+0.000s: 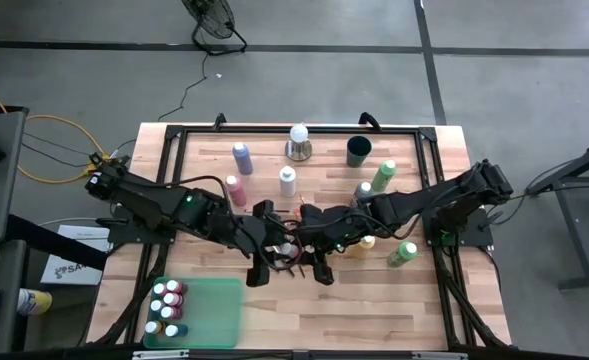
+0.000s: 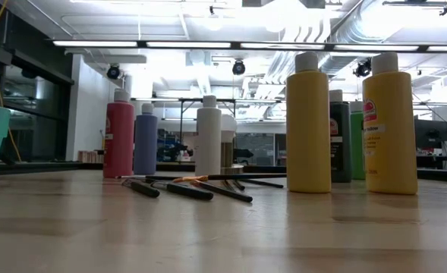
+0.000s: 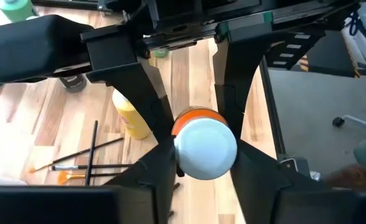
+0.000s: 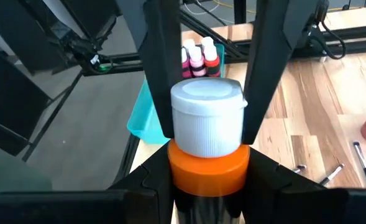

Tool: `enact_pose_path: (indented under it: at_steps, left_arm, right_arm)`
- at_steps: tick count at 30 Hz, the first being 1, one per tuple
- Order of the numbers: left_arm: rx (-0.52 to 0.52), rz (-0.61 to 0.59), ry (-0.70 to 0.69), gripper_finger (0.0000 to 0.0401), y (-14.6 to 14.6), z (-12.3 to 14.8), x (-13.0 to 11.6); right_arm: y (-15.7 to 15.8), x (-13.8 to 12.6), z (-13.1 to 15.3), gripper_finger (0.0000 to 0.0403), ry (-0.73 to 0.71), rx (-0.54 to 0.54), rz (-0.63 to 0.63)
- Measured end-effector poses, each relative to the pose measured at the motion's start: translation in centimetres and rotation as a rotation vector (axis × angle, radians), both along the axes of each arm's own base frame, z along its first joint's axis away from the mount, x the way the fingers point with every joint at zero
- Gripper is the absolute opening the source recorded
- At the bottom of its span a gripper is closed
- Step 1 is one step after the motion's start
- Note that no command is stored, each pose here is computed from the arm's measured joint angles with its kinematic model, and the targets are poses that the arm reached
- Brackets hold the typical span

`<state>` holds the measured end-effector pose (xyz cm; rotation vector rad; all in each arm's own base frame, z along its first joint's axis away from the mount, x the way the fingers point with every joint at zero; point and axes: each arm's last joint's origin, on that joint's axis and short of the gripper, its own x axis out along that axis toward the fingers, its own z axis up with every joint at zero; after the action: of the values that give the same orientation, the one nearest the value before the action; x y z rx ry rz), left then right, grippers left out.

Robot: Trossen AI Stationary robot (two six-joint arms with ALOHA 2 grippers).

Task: Pick & Place Paint Supplies
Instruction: Put the orange paint bottle into the green bin

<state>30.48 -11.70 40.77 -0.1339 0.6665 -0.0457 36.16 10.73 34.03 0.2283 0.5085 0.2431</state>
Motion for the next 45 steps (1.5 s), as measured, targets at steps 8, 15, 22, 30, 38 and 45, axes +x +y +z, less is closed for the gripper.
enact_pose_path:
  at_steps: [8,15,22,30,38,45]
  left_arm:
    - [-0.006,-0.001,-0.008,0.0109,0.0,0.1,0.1]
    - [-0.009,-0.001,-0.008,0.011,-0.1,0.0,0.1]
    - [-0.007,0.001,0.043,0.0111,-0.3,-0.4,-0.4]
    - [0.026,-0.014,0.229,0.0111,-3.0,-1.7,-3.2]
    - [-0.027,0.065,0.339,0.0111,-8.1,-4.1,-7.5]
    - [-0.129,0.153,0.38,0.0111,-12.1,-7.7,-11.1]
  right_arm:
    - [0.0,0.0,0.0,0.0125,-0.001,0.004,0.008]
    - [0.2,-0.1,0.0,0.0205,0.03,0.065,0.045]
    - [0.1,-0.9,-0.5,0.0284,0.146,0.123,0.071]
    - [0.2,-2.5,0.5,0.0297,0.195,0.139,0.049]
    - [-0.3,-4.1,2.2,0.0293,0.14,0.101,-0.041]
    - [-0.6,-4.4,2.7,0.0293,0.111,0.082,-0.099]
